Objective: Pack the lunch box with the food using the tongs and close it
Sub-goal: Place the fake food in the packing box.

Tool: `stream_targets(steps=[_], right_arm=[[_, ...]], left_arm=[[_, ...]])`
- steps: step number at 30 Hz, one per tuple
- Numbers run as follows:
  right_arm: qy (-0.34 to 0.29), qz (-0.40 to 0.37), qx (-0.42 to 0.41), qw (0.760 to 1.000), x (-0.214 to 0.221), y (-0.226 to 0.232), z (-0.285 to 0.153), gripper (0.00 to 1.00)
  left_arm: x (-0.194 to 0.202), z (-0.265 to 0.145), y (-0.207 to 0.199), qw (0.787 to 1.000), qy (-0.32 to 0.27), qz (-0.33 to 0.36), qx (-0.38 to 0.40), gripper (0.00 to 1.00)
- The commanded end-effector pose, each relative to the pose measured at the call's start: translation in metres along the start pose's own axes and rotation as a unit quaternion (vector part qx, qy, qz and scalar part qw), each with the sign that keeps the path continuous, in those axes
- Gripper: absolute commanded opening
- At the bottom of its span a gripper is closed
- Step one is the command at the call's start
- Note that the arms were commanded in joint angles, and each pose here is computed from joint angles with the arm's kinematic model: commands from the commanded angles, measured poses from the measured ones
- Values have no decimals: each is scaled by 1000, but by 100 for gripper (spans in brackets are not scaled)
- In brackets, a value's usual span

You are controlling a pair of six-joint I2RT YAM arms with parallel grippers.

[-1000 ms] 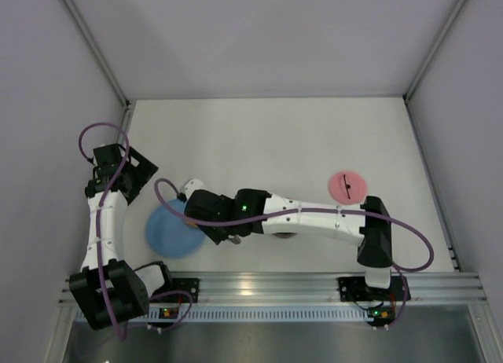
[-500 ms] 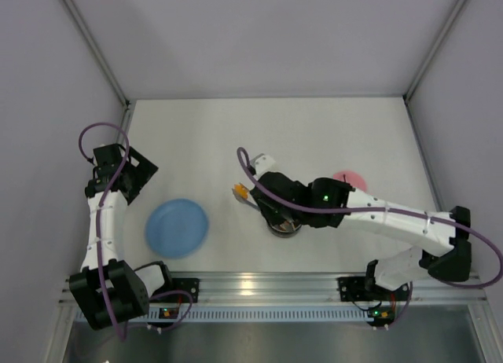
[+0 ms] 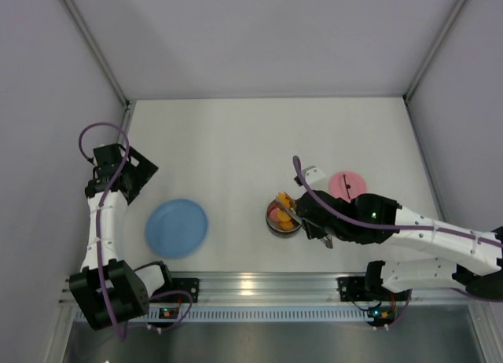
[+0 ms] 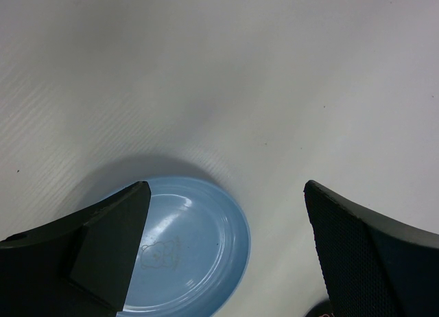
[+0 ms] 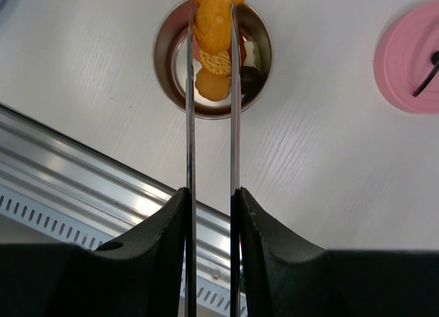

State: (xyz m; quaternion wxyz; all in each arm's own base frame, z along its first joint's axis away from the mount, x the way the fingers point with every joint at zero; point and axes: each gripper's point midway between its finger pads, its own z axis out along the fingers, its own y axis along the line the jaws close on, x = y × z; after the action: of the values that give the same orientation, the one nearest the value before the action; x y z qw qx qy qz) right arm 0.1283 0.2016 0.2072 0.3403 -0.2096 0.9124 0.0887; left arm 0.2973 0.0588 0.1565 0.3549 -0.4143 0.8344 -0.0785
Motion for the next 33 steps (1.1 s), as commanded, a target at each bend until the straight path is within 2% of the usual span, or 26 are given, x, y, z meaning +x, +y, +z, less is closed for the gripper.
stream_targets(steps=[1, 16, 22, 33], right_arm=[[-12, 30, 12, 999, -1, -9, -3, 28], [0, 20, 5, 1000, 5, -2, 5, 36], [3, 19, 2, 1000, 5, -1, 6, 42], [-4, 19, 4, 1000, 2, -2, 3, 43]], left_arm=[[-8, -2, -8, 1000, -18, -5, 22, 99], [-8, -3, -8, 1000, -19, -5, 23, 99], [-8, -3, -8, 1000, -19, -4, 21, 99], [-8, -3, -8, 1000, -20, -4, 22, 99]])
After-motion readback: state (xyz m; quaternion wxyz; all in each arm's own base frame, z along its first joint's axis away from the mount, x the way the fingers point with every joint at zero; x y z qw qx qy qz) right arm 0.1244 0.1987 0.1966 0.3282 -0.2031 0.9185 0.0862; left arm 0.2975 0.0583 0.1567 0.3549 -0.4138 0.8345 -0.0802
